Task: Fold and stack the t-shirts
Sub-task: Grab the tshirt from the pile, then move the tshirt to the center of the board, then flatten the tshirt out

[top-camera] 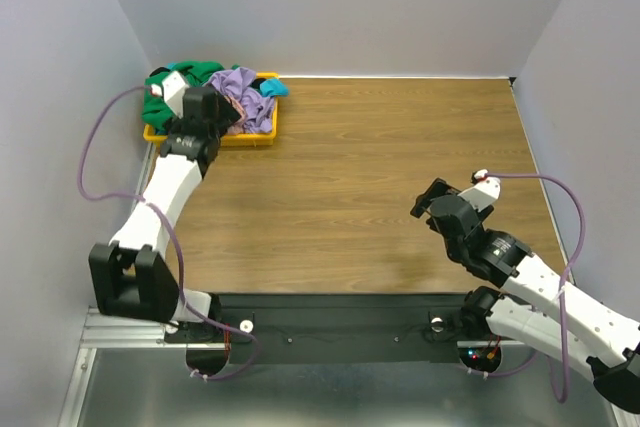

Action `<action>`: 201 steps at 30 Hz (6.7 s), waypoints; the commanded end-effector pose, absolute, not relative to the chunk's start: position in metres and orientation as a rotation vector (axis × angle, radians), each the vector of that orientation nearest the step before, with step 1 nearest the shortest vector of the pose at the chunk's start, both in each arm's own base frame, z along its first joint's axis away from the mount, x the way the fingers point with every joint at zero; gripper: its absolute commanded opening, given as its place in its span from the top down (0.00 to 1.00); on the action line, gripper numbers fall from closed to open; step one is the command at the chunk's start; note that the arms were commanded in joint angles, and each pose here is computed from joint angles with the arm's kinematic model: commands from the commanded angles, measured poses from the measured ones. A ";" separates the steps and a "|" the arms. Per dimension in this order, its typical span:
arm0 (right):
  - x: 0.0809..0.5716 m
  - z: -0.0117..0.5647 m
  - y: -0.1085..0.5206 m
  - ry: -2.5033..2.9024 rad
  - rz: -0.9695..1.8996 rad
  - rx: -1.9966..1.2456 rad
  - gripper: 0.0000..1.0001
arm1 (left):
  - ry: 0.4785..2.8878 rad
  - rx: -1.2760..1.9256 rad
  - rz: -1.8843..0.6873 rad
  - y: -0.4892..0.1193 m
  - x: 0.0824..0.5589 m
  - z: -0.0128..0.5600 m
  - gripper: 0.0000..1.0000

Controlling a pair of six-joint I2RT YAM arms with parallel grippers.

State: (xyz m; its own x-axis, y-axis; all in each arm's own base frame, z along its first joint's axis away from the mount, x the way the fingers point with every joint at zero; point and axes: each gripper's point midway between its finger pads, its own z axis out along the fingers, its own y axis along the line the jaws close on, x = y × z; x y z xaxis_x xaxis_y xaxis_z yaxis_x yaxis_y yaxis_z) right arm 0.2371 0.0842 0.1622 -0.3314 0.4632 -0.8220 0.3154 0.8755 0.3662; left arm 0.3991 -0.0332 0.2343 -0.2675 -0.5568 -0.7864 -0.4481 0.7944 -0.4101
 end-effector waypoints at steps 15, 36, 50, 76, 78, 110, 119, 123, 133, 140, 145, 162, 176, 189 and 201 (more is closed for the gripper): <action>0.254 0.151 0.087 1.957 0.016 0.522 0.00 | 1.860 -0.820 0.014 0.094 0.611 0.238 0.02; 0.260 0.138 0.094 2.016 -0.050 0.466 0.00 | 1.635 -0.827 -0.085 0.117 0.624 0.323 1.00; 0.260 0.138 0.097 2.026 -0.032 0.456 0.00 | 1.173 -0.669 -0.216 0.087 0.490 0.576 1.00; 0.237 0.226 0.106 1.864 0.404 0.539 0.00 | 1.477 -0.293 -0.820 -0.249 0.325 0.520 1.00; 0.234 0.228 0.101 1.866 0.387 0.562 0.00 | 1.548 -0.330 -0.791 -0.266 0.315 0.493 1.00; 0.138 0.060 0.133 2.665 0.312 0.412 0.00 | 2.282 -0.675 -0.256 -0.126 0.296 0.072 0.02; 0.137 0.037 0.113 2.641 0.174 0.569 0.06 | 2.429 -0.619 -0.230 -0.145 0.305 0.026 0.19; 0.150 0.032 0.116 2.609 0.145 0.579 0.48 | 2.462 -0.592 -0.247 -0.152 0.306 0.017 0.45; 0.208 0.090 0.123 2.347 0.159 0.535 1.00 | 2.355 -0.540 -0.319 -0.157 0.321 0.064 1.00; 0.242 0.198 0.109 2.031 0.216 0.532 1.00 | 2.007 -0.554 -0.508 -0.144 0.318 0.194 1.00; 0.249 0.304 0.089 1.795 0.265 0.569 0.99 | 1.763 -0.524 -0.615 -0.131 0.306 0.294 1.00; 0.201 0.517 0.021 1.384 0.426 0.598 1.00 | 1.203 -0.330 -0.900 -0.084 0.185 0.520 1.00; 0.306 0.405 0.071 1.621 -0.135 0.597 1.00 | 1.681 -0.518 -0.635 -0.135 0.321 0.355 1.00; 0.464 0.193 -0.005 2.105 -0.242 0.695 1.00 | 2.157 -0.497 -0.357 -0.173 0.445 0.166 1.00; 0.513 0.146 -0.011 2.246 -0.062 0.574 0.17 | 2.165 -0.467 -0.322 -0.179 0.479 0.180 0.02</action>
